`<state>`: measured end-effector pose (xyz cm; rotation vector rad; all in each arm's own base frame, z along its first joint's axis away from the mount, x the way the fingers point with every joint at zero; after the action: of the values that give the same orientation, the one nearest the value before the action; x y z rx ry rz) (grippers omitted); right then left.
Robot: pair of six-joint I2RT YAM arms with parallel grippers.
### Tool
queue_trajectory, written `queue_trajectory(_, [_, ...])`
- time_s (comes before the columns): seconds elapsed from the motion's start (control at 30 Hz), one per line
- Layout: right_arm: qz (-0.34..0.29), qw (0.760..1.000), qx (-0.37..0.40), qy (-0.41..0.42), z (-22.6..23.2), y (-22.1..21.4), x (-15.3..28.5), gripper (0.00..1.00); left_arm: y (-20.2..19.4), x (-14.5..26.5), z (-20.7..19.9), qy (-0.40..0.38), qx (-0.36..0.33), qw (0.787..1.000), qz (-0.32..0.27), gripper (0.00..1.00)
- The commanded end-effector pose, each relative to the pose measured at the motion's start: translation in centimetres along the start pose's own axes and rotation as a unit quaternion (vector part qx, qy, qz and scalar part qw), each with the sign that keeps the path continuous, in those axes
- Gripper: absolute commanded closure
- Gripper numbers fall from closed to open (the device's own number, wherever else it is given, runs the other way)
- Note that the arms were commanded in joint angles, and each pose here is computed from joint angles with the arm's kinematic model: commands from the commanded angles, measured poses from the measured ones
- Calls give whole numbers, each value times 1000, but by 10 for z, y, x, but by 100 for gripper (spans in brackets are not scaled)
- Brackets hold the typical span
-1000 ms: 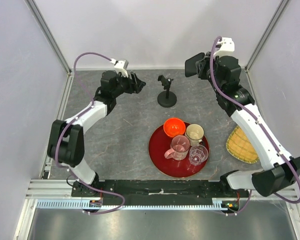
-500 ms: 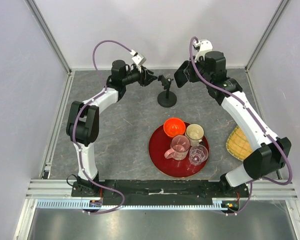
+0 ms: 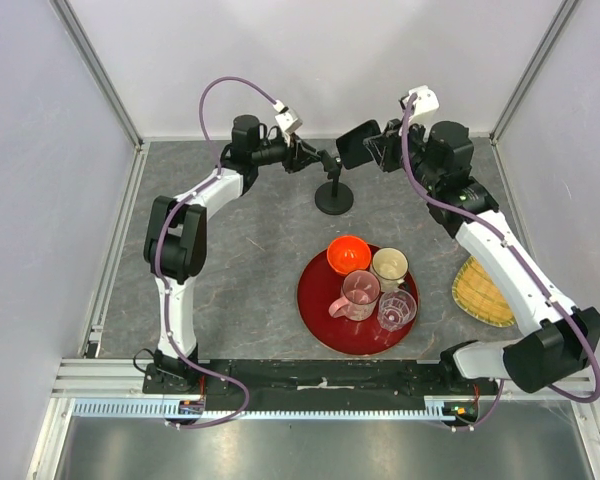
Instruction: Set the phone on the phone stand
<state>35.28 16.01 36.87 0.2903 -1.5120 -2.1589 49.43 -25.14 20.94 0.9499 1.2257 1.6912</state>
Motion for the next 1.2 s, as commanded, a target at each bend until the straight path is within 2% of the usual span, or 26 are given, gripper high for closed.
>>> queue_trajectory(0.0, [-106,992,13,65,28,51,14,100,12,-10,1,-22,-41,999,-17,60])
queue_trajectory(0.17, [-93,993,8,73,28,46,6,100,13,-14,-1,-22,-44,999,-17,66])
queue_trajectory(0.2, [-93,993,6,76,29,47,5,100,13,-15,-1,-21,-43,999,-16,71])
queue_trajectory(0.27, [-82,994,5,76,27,42,-1,100,13,-16,-2,-20,-46,999,-15,74])
queue_trajectory(0.43, [-60,997,25,33,16,38,-16,100,13,-19,-6,-17,-49,999,-11,96])
queue_trajectory(0.53, [-22,998,59,11,6,26,-18,100,11,-20,-11,-16,-53,998,-5,98])
queue_trajectory(0.63, [59,991,120,4,-2,14,-16,100,12,-17,-15,8,-46,999,10,98])
queue_trajectory(0.73, [119,982,138,40,5,8,-8,100,15,-12,-21,31,-16,999,16,98])
queue_trajectory(0.87, [173,955,187,151,20,-12,5,100,18,-7,-35,56,18,998,28,98])
queue_trajectory(1.0, [183,914,236,275,37,-28,16,100,21,-6,-50,26,30,999,23,98])
queue_trajectory(1.17, [178,891,289,301,33,-20,-12,100,12,-12,-54,-21,20,999,30,98])
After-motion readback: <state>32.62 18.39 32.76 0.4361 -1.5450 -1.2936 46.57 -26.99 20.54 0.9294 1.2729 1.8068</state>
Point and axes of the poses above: each gripper's point midway between its finger pads, its own x axis back along the fingers, its own z axis along the line the jaws close on, y = z × x, the point moved 6 cm from there along x, back along the fingers, and after that the axes turned 14 degrees about -x, right-handed, at the moved point
